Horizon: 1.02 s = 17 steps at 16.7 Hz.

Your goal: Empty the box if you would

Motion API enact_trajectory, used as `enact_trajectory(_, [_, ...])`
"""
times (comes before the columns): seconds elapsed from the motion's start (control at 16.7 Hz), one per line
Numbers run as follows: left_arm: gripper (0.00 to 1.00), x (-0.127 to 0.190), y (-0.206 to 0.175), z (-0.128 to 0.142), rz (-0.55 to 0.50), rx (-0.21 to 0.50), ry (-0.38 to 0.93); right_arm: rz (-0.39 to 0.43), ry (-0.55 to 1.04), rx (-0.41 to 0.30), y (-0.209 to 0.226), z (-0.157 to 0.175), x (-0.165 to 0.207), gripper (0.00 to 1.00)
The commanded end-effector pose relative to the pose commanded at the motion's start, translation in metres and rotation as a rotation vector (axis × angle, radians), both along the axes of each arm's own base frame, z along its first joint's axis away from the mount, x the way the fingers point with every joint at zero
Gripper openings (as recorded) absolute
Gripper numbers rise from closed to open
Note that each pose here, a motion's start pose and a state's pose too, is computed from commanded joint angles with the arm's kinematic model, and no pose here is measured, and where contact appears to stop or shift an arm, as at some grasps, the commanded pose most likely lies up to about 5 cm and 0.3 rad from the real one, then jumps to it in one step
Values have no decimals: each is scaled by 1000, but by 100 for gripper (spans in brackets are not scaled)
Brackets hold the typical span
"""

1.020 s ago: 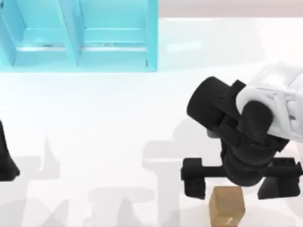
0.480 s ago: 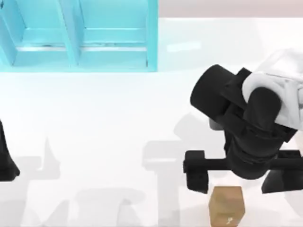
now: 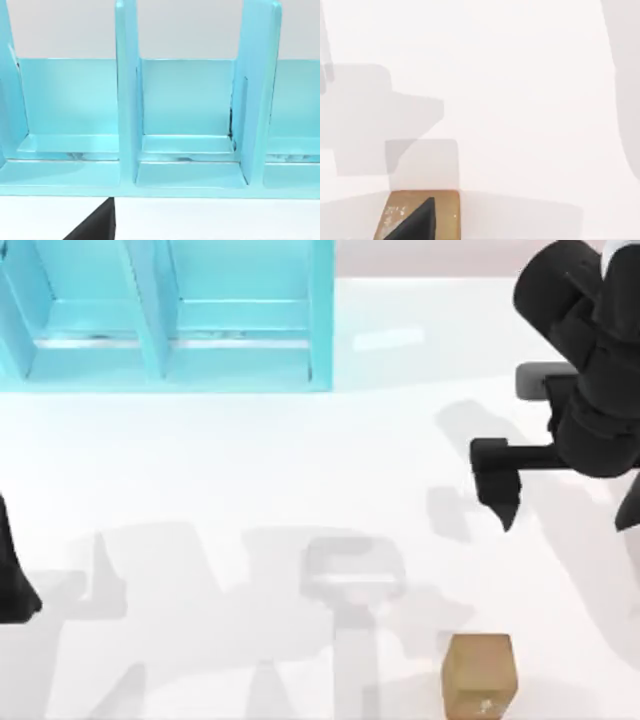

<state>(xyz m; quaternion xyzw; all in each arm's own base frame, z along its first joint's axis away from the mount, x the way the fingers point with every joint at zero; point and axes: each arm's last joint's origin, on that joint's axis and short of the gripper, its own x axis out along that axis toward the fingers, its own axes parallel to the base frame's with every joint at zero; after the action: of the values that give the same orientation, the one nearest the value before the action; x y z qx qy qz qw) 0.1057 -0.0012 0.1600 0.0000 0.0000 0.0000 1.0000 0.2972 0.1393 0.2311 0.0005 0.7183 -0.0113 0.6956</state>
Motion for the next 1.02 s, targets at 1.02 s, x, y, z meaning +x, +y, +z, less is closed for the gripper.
enact_trajectory(1.02, [100,0,0,0,0,0,0,-8,-33,19,-313,28,59,100])
